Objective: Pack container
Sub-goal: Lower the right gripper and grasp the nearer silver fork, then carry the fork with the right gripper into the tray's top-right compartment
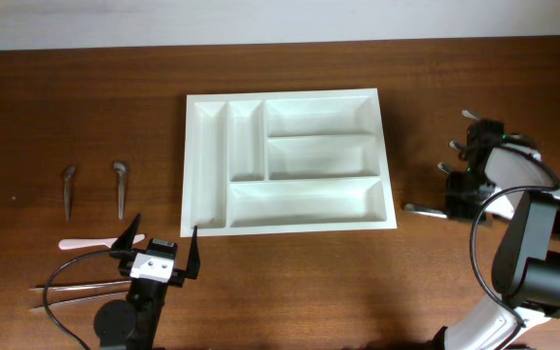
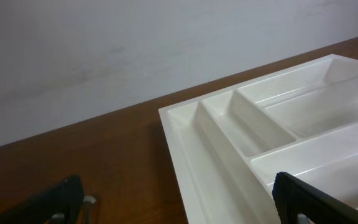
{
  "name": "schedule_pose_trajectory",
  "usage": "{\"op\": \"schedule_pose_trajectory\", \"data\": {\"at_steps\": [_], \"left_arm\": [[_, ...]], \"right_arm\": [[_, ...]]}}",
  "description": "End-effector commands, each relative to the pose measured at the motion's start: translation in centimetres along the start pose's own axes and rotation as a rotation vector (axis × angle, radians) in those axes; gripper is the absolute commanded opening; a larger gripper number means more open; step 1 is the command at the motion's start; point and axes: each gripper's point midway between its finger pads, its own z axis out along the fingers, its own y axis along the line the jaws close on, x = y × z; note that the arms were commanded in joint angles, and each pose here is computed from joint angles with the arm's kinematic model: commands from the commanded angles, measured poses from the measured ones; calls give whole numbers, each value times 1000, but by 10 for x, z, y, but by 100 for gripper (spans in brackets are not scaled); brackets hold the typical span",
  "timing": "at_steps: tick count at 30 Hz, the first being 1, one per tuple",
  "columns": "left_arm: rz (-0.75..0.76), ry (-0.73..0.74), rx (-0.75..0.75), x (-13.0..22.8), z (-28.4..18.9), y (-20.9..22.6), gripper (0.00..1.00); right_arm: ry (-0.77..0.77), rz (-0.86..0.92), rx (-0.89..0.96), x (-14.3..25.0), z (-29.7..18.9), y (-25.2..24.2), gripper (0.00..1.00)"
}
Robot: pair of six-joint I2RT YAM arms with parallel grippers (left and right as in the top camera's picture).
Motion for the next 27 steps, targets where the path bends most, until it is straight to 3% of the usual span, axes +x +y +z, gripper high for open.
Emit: {"op": "schedule_pose_trajectory", "data": {"at_steps": [1,8,13,17,21,27], "left_arm": [[8,1,8,2,0,-1,99],[8,0,9,2,0,-1,99],[8,0,9,2,0,-1,99],[8,0,9,2,0,-1,99],[8,1,8,2,0,-1,99],[8,1,8,2,0,-1,99]], "right_arm": [[48,-137,-114,7,-38,37,4],[87,-229,-289,25,-123,84,4],[108,-312,-434,63,-169,111,4],[118,-391,-515,105,-183,123,4],[166,-322,-533,148,-188,120,4],[149,-381,-619,198,-197,126,4]]}}
